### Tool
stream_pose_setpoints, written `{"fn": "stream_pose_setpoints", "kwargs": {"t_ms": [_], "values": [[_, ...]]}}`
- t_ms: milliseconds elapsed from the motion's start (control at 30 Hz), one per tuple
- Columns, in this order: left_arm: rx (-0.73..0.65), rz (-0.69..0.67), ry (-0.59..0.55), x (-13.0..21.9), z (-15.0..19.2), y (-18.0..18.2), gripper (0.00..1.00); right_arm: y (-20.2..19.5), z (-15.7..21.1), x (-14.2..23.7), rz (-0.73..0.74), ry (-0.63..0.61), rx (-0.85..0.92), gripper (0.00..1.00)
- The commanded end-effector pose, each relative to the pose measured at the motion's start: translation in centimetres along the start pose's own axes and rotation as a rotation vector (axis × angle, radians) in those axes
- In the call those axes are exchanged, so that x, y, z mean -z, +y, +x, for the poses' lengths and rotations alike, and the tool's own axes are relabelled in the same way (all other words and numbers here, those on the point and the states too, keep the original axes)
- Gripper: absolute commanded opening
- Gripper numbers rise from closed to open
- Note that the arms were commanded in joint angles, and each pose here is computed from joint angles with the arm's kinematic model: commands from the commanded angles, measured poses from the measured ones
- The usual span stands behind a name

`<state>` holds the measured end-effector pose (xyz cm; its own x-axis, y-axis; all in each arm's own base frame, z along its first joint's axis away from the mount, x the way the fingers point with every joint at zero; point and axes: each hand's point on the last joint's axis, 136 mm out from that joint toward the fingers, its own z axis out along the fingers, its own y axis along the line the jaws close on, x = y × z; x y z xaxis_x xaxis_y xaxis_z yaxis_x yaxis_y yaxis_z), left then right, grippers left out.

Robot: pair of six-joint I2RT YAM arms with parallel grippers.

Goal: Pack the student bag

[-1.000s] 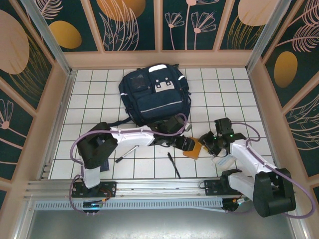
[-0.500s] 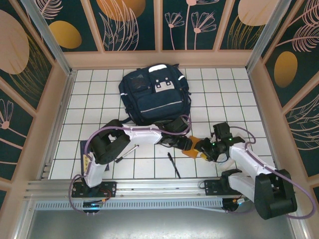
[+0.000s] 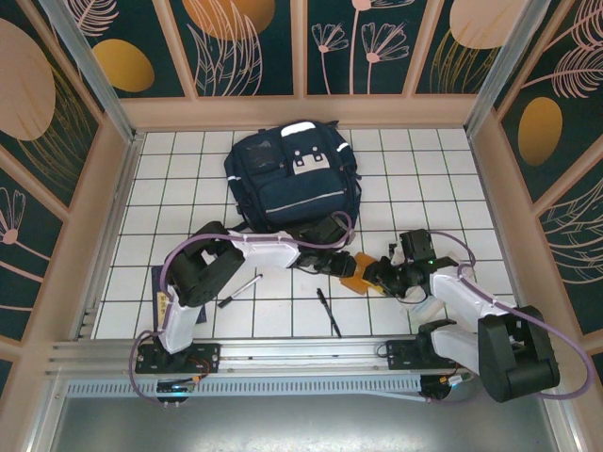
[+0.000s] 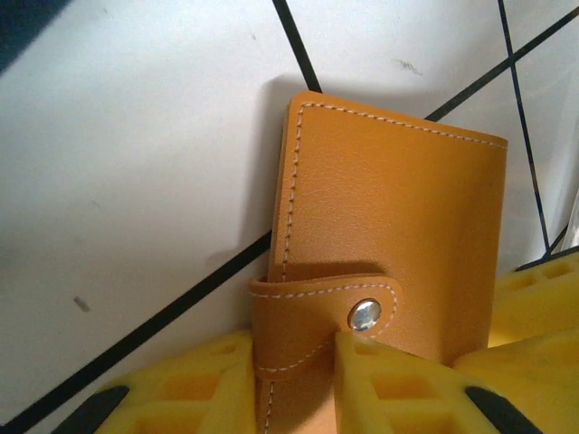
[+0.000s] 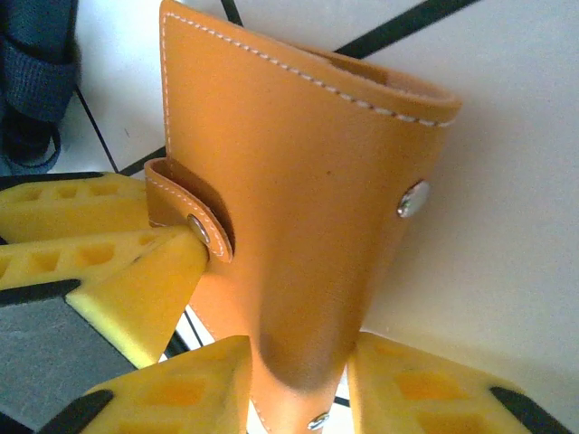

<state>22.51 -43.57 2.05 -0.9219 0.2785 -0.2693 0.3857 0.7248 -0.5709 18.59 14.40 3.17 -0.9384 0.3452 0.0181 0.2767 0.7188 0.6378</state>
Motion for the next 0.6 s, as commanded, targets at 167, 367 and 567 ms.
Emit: {"fn": "stream_pose_setpoints", "kwargs": {"t_ms": [167, 367, 567], "values": [[-0.015, 0.055, 0.001, 0.6, 0.5, -0.9, 0.22, 1.3, -1.0, -0.5, -0.073, -0.042, 0.063, 0.34], [-0.027, 0.102, -0.005, 0.8, 0.0, -2.1, 0.22, 1.4, -1.9, -0.7, -0.077, -0.078, 0.057, 0.22], [-0.155, 0.083, -0.176, 6.6, -4.1, -5.4, 0.36, 2.6, -4.0, 2.3, -0.023, -0.216, 0.087, 0.05]]}}
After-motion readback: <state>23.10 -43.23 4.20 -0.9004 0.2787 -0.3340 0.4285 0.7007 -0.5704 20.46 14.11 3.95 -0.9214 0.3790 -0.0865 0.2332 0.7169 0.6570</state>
